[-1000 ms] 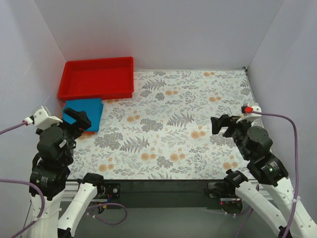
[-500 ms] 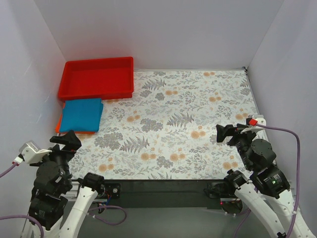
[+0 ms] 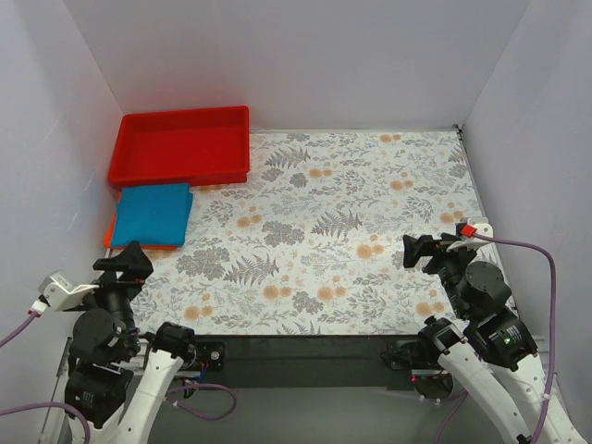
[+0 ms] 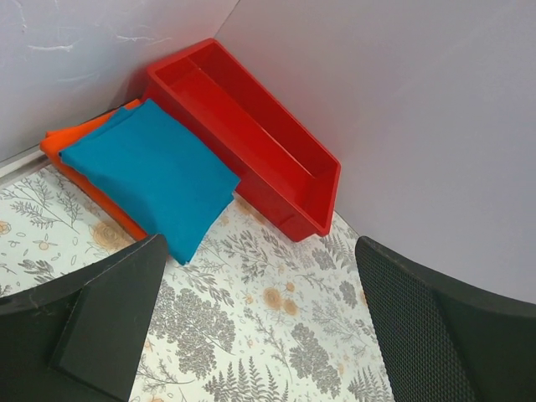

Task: Fold and stack the t-shirts
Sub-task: Reset both grippers

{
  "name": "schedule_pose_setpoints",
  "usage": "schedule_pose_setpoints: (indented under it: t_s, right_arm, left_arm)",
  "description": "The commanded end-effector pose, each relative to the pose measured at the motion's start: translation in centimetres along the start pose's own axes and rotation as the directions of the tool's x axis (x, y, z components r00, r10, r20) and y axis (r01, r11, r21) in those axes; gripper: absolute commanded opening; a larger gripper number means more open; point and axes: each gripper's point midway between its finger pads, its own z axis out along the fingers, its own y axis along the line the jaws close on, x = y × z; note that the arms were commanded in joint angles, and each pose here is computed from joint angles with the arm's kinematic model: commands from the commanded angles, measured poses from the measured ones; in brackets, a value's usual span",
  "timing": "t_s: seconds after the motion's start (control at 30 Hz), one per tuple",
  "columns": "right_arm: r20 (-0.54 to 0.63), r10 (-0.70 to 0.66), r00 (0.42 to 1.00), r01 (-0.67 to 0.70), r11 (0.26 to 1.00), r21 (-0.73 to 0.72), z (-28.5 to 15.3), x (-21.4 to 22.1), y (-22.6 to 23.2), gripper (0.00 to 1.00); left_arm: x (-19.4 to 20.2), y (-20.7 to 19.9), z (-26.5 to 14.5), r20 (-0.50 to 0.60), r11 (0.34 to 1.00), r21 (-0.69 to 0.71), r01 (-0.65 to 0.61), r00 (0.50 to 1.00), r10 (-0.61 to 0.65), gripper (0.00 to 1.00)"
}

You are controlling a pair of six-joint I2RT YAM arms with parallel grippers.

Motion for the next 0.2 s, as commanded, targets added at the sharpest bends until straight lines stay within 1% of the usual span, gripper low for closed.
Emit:
schedule_pose_setpoints:
  t_s: [0.0, 0.17]
  right_arm:
    - [0.060, 0.003, 0.998, -0.004, 1.000, 0.008, 0.1, -1.3, -0.2, 0.99]
    - [0.056, 0.004, 0.998, -0.004, 1.000, -0.007, 0.2, -1.1, 0.1, 0.98]
  left_arm:
    - [0.6, -0.3, 0.8, -0.011, 1.000, -0.019, 0.006, 1.000, -0.006, 0.95]
    - [1.9, -0.7, 1.8, -0.031, 1.000, -0.029, 0.006, 0.999, -0.007, 0.95]
